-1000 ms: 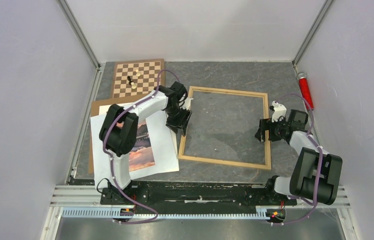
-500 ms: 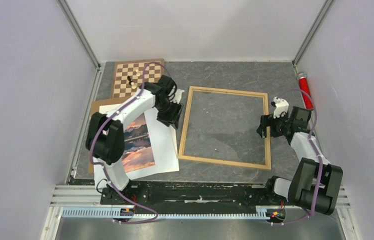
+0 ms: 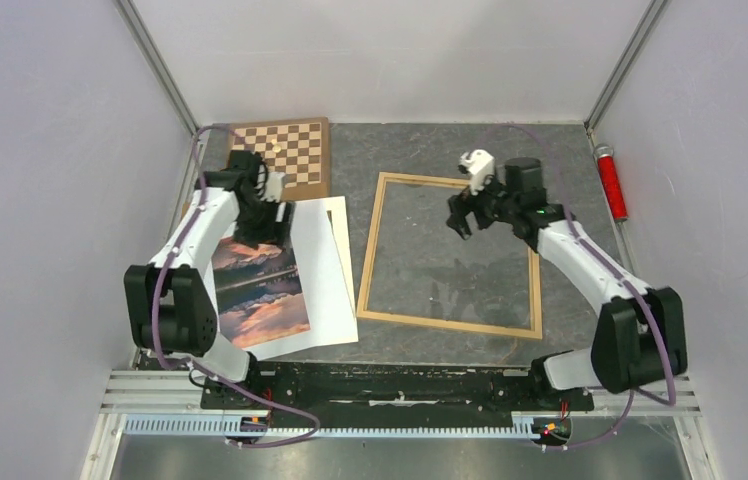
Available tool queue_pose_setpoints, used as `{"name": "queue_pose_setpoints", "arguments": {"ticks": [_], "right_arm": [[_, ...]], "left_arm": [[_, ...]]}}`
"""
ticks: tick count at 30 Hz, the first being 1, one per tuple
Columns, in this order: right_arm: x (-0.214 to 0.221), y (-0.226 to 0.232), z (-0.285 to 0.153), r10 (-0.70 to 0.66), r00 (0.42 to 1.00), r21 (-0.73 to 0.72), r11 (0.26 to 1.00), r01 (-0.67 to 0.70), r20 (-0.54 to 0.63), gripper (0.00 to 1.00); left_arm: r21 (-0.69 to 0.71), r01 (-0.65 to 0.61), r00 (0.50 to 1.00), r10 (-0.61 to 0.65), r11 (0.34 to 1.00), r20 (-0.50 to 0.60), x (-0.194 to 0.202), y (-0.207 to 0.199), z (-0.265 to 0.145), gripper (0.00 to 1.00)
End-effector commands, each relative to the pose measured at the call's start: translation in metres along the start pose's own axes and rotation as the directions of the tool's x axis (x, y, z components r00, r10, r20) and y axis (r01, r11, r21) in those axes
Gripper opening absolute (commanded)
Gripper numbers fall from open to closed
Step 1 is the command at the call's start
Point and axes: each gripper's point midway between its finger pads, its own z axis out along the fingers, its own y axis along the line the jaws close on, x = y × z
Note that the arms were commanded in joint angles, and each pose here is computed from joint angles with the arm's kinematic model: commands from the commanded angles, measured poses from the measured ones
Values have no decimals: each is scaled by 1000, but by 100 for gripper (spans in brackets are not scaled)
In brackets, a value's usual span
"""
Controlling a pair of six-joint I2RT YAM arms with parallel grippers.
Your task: Put the photo into the frame
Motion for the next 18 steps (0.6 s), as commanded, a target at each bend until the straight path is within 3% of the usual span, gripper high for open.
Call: {"name": "queue_pose_setpoints", "arguments": {"ticks": [1,7,18], "right_arm": [[-46,38,43,-53,997,-73,996,57,47,90],[-86,134,97,-166,983,-254,950,182,84,89],[-69,256,166,-275,960,-455,849,269,55,88]], "left_arm": [[-95,51,999,-51,994,5,26,61,-21,82],[-123,155,988,-155,980,10,61,108,-38,82],[-73,259,964,-263,963,-47,126,146,-37,80]]}}
